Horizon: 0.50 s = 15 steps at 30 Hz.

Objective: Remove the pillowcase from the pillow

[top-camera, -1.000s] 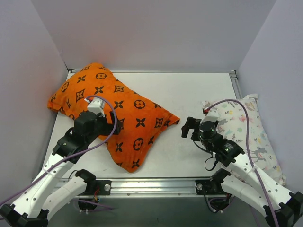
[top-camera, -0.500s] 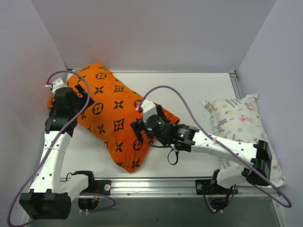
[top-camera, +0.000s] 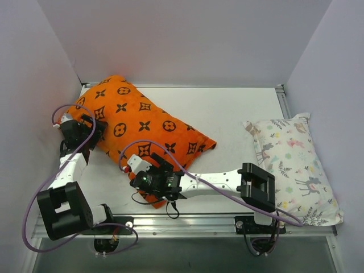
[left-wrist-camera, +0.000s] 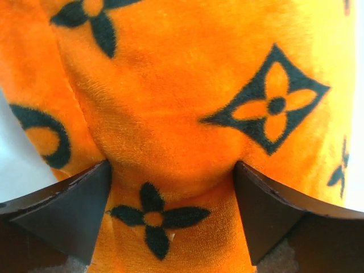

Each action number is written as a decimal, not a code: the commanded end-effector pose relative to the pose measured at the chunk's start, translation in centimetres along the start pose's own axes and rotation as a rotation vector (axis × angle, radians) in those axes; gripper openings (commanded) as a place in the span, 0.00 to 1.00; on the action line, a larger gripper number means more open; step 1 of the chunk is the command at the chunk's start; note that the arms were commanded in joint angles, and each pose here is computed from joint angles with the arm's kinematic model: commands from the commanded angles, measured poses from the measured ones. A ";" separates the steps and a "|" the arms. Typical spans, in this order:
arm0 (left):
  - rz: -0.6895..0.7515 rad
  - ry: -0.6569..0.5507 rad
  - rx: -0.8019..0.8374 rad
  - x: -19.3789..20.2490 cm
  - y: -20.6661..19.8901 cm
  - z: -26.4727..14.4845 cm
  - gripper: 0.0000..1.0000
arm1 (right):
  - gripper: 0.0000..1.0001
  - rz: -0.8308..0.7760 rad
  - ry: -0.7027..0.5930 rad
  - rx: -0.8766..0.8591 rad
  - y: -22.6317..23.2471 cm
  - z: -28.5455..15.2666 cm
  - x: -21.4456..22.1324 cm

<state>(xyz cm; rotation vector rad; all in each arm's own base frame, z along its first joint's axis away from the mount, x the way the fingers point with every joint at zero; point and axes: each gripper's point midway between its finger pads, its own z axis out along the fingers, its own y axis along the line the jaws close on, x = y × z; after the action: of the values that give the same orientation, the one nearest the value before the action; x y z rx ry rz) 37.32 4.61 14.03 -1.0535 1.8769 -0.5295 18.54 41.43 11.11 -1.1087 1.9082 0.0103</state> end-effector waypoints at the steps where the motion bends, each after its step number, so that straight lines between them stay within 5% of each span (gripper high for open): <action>1: 0.018 -0.055 0.171 -1.1 -3.5 0.8 0.93 | 0.99 0.028 -0.009 0.204 -3.0 1.1 -0.2; 4: 0.056 -0.033 0.162 0.1 -3.7 1.7 0.72 | 0.88 0.034 -0.013 0.275 -4.0 1.4 -0.7; 5: 0.064 -0.036 0.145 0.2 -3.5 2.0 0.42 | 0.81 0.033 -0.004 0.280 -4.2 1.3 -0.8; 6: 0.076 -0.036 0.142 0.4 -3.7 2.1 0.28 | 0.70 0.041 -0.008 0.281 -4.5 1.2 -1.1; 7: 0.094 -0.021 0.130 0.9 -3.8 2.0 0.17 | 0.37 0.046 -0.010 0.275 -4.7 1.0 -1.4; 8: 0.104 -0.043 0.131 0.2 -4.5 1.7 0.00 | 0.25 0.055 -0.023 0.275 -5.2 0.4 -2.0; 11: 0.154 -0.070 0.125 -0.7 -6.1 0.3 0.00 | 0.01 0.074 -0.044 0.246 -6.0 -0.9 -3.3; 15: 0.229 -0.141 0.105 -3.1 -8.3 -3.9 0.00 | 0.00 0.114 -0.085 0.131 -6.2 -3.5 -5.4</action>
<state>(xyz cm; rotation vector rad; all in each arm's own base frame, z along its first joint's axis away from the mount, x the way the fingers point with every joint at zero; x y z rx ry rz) 39.40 2.40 16.86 -0.8860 1.8641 -0.4698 21.81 39.88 13.57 -0.9590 1.8828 -0.1482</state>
